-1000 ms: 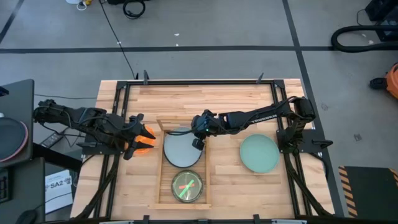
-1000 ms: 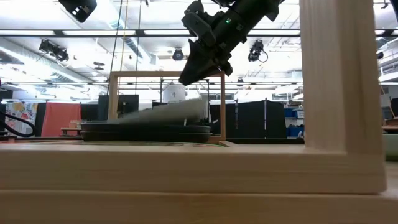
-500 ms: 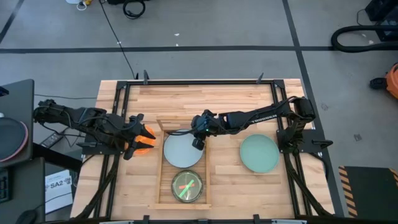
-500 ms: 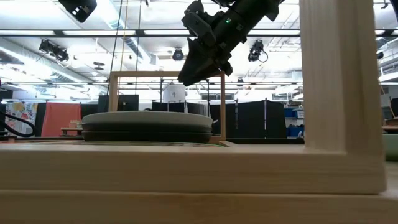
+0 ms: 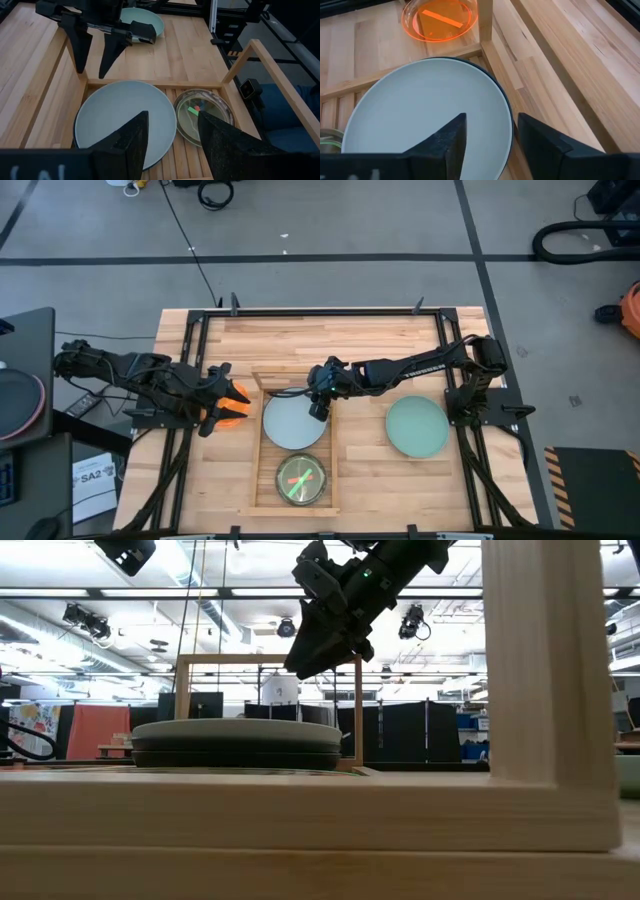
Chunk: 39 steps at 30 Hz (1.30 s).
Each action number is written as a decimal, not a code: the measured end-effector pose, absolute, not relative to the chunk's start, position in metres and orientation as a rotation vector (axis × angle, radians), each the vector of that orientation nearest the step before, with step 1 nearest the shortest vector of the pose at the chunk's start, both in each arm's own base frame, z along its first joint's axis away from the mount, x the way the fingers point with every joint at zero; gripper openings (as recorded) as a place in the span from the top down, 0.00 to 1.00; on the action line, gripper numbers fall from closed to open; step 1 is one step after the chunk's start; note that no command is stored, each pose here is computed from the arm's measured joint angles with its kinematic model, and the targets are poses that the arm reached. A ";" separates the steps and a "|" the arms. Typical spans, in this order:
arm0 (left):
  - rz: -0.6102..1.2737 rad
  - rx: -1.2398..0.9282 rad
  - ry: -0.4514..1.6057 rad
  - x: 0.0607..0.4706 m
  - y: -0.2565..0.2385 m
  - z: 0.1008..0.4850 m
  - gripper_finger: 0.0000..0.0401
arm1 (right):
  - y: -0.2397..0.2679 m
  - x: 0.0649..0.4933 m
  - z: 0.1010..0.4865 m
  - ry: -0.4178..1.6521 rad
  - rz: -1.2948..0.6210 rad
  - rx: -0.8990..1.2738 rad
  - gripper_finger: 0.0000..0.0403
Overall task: Place and stack plates onto a shelf
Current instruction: Stack the small orange transparent plate on top of the small green transparent plate on the shelf
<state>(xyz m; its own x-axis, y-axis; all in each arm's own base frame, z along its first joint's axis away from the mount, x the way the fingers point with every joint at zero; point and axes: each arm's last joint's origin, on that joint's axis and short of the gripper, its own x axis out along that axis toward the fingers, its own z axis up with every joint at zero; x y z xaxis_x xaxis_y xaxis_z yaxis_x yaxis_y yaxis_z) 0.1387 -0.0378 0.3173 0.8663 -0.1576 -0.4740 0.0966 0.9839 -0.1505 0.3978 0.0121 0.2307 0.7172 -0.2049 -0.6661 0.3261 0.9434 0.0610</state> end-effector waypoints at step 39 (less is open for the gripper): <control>-0.132 -0.127 0.506 0.139 -0.038 0.317 0.56 | 0.013 0.397 0.232 0.720 -0.269 0.183 0.52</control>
